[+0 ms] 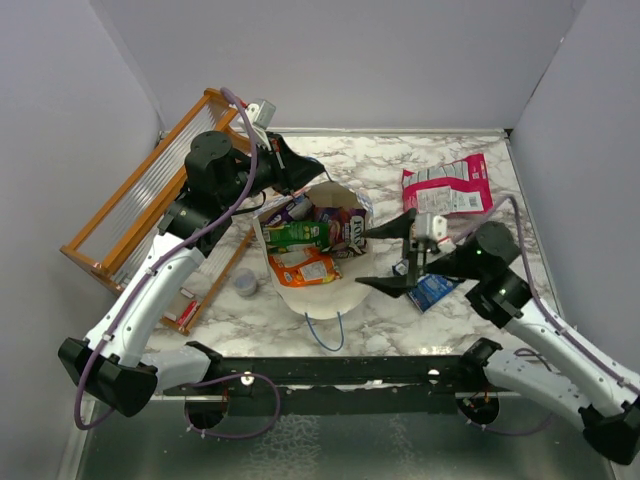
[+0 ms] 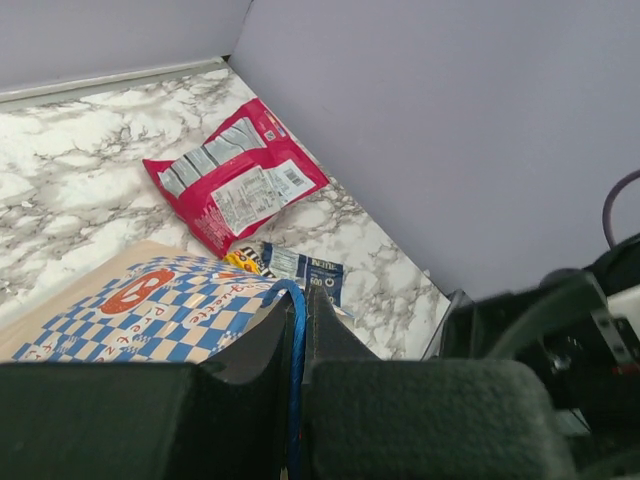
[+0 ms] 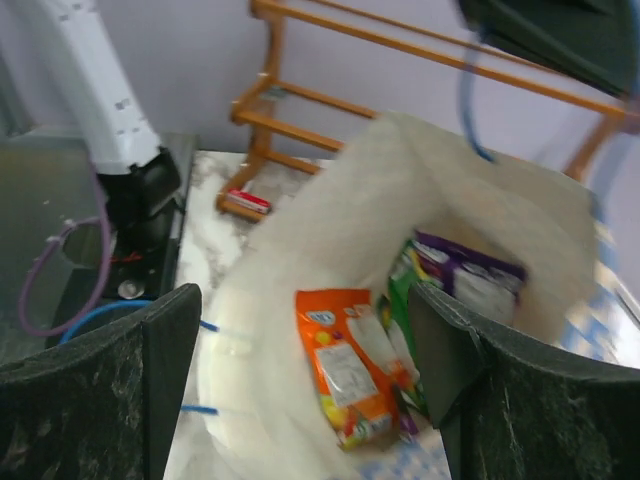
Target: Take the snacks out of the paper bag
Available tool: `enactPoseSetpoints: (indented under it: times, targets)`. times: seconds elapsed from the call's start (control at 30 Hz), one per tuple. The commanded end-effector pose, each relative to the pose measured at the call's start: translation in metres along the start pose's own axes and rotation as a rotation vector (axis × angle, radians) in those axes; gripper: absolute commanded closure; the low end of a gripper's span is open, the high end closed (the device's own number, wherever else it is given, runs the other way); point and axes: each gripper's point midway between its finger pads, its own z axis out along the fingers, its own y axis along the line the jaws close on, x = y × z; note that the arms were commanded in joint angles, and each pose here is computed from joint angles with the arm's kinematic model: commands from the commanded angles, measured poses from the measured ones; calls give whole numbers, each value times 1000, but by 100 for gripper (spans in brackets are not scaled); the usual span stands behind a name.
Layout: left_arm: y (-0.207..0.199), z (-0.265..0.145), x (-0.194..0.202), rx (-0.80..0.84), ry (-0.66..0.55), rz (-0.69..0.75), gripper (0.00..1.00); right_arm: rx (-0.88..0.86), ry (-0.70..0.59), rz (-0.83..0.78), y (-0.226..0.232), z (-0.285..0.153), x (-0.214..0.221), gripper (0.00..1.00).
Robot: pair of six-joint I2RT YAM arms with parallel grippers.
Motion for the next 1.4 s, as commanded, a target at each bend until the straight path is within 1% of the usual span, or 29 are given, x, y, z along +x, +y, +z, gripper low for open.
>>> enactPoseSetpoints:
  times: [0.0,0.1,0.23,0.27,0.37,0.47,0.53,0.6,0.67,0.77,0.97,1.2,1.37]
  targets:
    - [-11,-6,-6,34,-22,12,100,-76,130,-233,23,42,20,17]
    - [-12,-7,-8,36,-23,13,100,-51,343,-337,16,62,55,26]
    - [-15,-7,-10,44,-25,14,100,-35,626,-438,-7,66,103,28]
    - [-16,-7,-9,47,-24,13,100,-30,675,-466,-13,65,114,28]
    - [-16,-8,-8,53,-19,16,100,-10,751,-554,-28,65,133,32]
    - [-17,-10,-9,50,-25,21,100,11,876,-589,-42,62,160,46]
    - [-17,-10,-9,48,-28,20,100,2,1008,-591,-47,53,191,47]
    - [-18,-10,-10,50,-27,21,100,11,1090,-598,-52,47,212,47]
    - [-19,-10,-11,58,-26,21,100,21,1114,-604,-55,47,221,47]
    - [-22,-11,-12,64,-27,24,100,59,1074,-618,-60,57,221,45]
    - [-23,-12,-12,69,-27,28,100,83,1071,-677,-68,60,231,44]
    - [-24,-12,-11,74,-23,29,100,55,1098,-671,-66,62,244,47]
    - [-25,-13,-11,72,-23,30,100,55,1117,-681,-71,64,256,48]
